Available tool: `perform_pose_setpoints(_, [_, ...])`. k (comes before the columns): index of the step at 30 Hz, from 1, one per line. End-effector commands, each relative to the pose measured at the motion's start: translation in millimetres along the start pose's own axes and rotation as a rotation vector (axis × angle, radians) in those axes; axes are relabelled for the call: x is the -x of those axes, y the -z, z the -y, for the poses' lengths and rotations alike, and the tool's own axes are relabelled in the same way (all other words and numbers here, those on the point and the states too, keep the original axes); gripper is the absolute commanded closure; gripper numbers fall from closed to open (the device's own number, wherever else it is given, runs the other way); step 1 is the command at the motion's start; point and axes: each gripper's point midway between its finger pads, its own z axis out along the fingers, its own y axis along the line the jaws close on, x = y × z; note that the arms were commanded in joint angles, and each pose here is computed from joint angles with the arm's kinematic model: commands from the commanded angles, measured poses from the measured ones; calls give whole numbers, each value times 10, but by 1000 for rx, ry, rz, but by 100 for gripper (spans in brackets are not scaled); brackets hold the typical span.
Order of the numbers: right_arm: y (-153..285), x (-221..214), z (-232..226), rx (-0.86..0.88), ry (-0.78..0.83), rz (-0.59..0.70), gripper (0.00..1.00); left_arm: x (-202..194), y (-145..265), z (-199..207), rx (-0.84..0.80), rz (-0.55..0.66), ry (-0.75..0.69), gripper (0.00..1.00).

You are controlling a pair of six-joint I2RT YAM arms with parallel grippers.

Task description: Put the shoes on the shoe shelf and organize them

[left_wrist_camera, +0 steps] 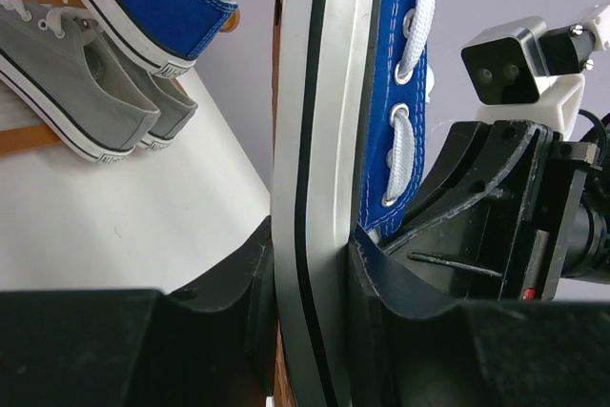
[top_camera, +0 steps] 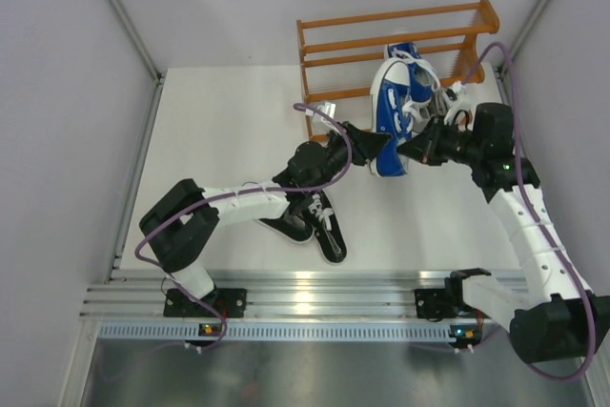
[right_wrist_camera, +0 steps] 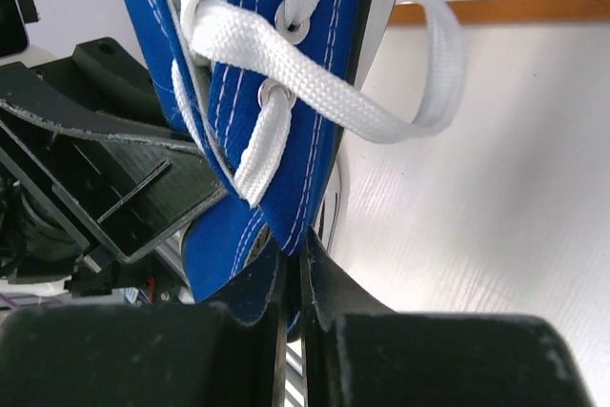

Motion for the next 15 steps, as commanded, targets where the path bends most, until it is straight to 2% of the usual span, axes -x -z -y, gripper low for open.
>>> perform_pose_setpoints(1, [11,141,-39,-6,46,31,100,717,7,1031,-304,216,70,100])
perform_pose_setpoints(3, [43,183,-58,5,45,41,100,698,15,1034,-308,210,87,98])
perform_pose_setpoints(5, [125,290,-55,-7,60,74,100,683,36,993,-303,210,102,85])
perform_pose_setpoints(6, [170,336,-49,-15,76,89,100,705,57,999,-304,218,113,61])
perform_pose_setpoints(7, [228,395,7,-32,70,108,100,694,84,958,-293,219,115,51])
perform_pose_setpoints(9, [323,488,-44,-14,102,132,100,736,121,927,-273,237,113,38])
perform_pose_setpoints(10, [421,584,86,-56,93,166,100,724,149,883,-256,236,104,29])
perform_pose_setpoints(13, [574,638,151,-92,142,176,100,776,209,818,-214,237,58,18])
perform_pose_setpoints(15, [698,635,271,-154,192,169,100,835,288,749,-174,236,15,16])
